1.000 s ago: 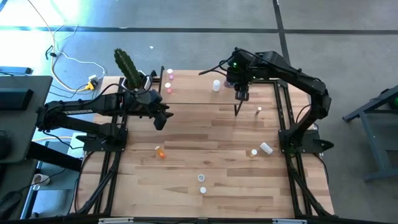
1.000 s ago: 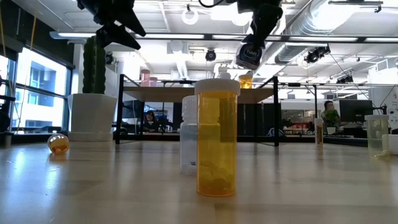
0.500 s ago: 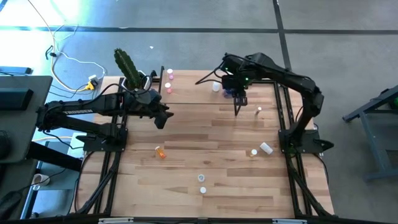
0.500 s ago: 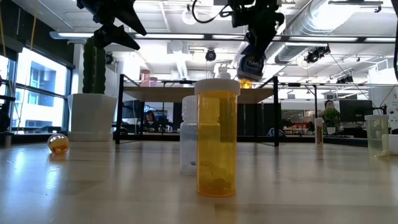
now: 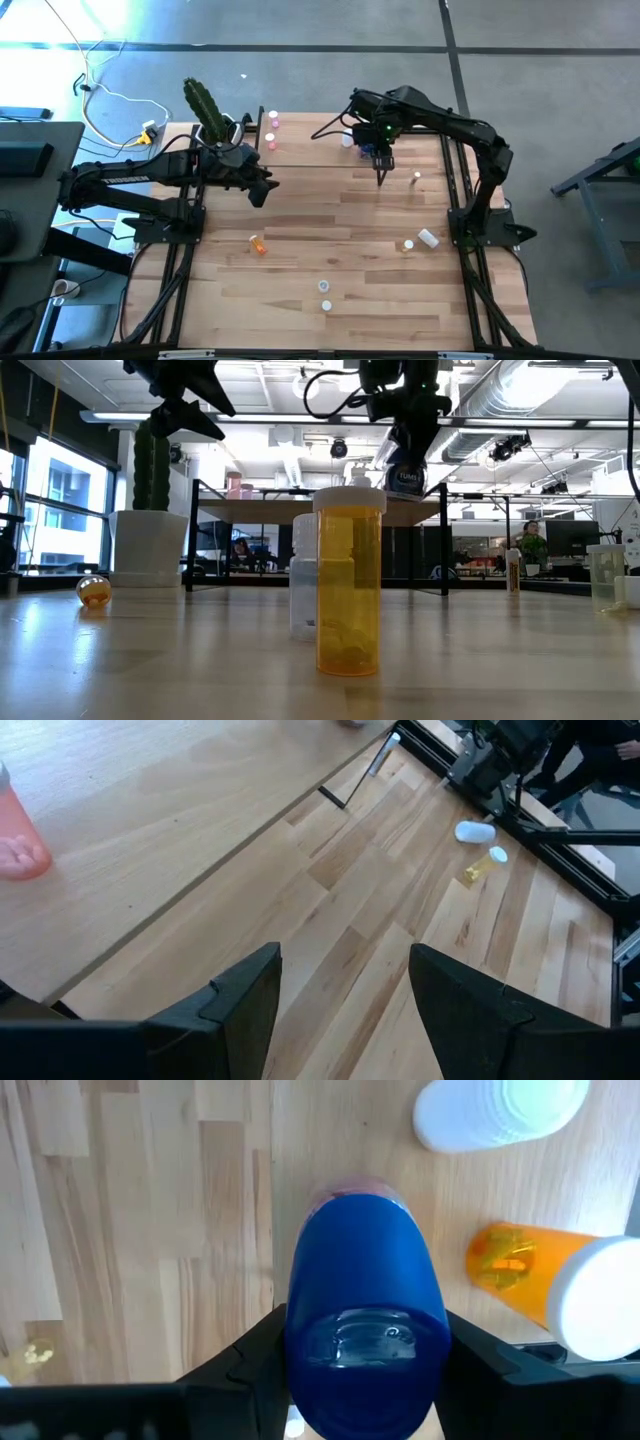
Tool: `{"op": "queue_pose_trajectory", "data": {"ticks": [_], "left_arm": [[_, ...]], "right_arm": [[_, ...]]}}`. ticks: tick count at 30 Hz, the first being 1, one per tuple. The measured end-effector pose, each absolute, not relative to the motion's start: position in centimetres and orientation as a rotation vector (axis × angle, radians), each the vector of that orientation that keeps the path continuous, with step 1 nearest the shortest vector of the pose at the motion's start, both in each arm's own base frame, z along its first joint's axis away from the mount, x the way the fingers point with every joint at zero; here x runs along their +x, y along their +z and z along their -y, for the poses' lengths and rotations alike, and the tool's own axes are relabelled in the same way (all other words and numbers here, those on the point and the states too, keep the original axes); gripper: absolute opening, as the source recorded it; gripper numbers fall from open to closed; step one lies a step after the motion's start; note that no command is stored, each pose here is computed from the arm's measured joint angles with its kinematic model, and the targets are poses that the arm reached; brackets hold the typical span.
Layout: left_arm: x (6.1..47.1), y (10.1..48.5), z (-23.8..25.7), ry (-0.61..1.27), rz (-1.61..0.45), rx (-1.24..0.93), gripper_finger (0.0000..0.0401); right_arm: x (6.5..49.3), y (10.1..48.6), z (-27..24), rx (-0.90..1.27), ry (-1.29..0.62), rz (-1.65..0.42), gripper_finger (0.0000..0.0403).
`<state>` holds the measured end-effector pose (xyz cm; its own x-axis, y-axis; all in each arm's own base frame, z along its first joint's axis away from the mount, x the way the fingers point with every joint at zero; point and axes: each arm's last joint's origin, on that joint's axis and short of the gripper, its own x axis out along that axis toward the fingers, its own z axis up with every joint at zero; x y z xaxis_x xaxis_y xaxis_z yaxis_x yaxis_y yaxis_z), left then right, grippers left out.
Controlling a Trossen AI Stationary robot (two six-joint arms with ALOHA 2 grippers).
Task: Pick and place medicine bottles onto shelf by color
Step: Put the blue lid pill bottle on the shelf
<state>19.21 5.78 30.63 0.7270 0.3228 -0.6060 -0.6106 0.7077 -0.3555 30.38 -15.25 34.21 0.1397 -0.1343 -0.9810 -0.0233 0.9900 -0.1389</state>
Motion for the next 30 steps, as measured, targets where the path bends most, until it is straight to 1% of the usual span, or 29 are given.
{"op": "queue_pose_trajectory", "data": {"ticks": [12, 30], "left_arm": [[19.21, 30.62, -5.78, 0.546, -0.541, -0.574, 0.0209], [19.21, 30.62, -5.77, 0.538, -0.546, -0.557, 0.0209]], "right_arm": [[30.49, 34.12, 15.44, -0.161, -0.116, -1.442, 0.0236], [30.66, 34.48, 15.53, -0.176, -0.124, -1.414, 0.0240]]}}
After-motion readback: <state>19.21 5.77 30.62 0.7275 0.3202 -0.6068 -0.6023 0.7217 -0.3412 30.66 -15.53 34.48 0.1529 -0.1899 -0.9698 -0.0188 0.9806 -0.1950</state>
